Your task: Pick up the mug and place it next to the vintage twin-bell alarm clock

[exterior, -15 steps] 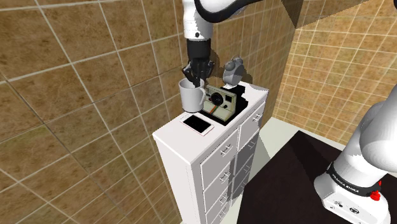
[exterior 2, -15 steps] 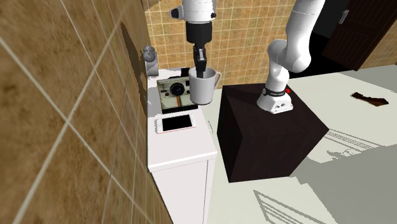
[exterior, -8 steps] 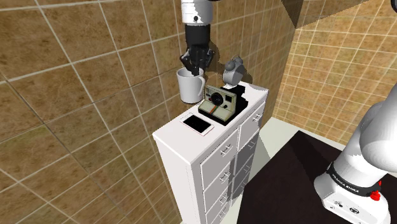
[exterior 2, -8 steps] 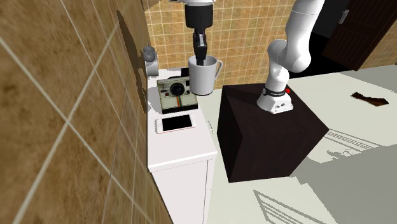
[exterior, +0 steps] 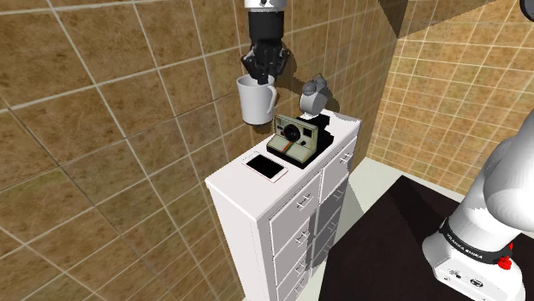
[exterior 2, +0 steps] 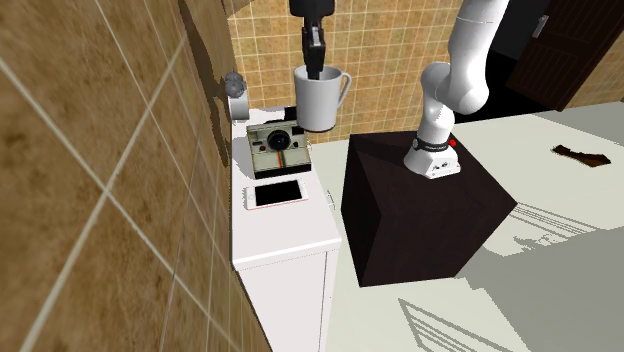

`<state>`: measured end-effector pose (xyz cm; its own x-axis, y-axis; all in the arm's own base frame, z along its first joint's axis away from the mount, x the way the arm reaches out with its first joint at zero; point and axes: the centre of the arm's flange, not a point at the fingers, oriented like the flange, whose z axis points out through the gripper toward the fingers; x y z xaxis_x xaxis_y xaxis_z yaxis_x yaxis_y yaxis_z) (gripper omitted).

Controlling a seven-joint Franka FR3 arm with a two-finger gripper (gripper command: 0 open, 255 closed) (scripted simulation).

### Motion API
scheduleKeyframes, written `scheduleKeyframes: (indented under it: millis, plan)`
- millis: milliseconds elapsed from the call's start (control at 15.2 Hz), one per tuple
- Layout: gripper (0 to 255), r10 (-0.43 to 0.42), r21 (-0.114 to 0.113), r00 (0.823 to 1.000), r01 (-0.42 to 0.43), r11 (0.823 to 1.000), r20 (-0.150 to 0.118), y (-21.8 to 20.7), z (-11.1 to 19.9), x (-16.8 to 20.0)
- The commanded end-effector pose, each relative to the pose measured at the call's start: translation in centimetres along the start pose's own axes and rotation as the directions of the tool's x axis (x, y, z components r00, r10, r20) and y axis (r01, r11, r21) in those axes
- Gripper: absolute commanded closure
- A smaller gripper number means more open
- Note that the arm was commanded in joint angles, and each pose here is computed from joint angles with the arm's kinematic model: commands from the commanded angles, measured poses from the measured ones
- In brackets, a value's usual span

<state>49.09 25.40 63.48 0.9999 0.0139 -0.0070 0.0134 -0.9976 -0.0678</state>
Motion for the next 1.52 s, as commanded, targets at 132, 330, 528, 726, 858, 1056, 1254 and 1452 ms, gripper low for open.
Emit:
scheduleKeyframes:
  millis: [132, 330, 528, 726, 858, 1056, 1254, 1452]
  plan:
    - [255, 0.000, 0.000, 1.000, 0.000, 1.000, 0.000, 4.6, -0.5, 1.0]
    - [255, 0.000, 0.000, 1.000, 0.000, 1.000, 0.000, 8.5, -0.7, 1.8]
    - [255, 0.000, 0.000, 1.000, 0.000, 1.000, 0.000, 12.4, -1.0, 2.6]
    - [255, 0.000, 0.000, 1.000, 0.000, 1.000, 0.000, 16.2, -1.3, 3.4]
    - [255, 0.000, 0.000, 1.000, 0.000, 1.000, 0.000, 18.8, -1.5, 3.9]
    - [255, 0.000, 0.000, 1.000, 0.000, 1.000, 0.000, 22.7, -1.7, 4.7]
    - [255, 0.000, 0.000, 1.000, 0.000, 1.000, 0.000, 26.6, -2.0, 5.5]
    - [255, 0.000, 0.000, 1.000, 0.000, 1.000, 0.000, 30.4, -2.3, 6.3]
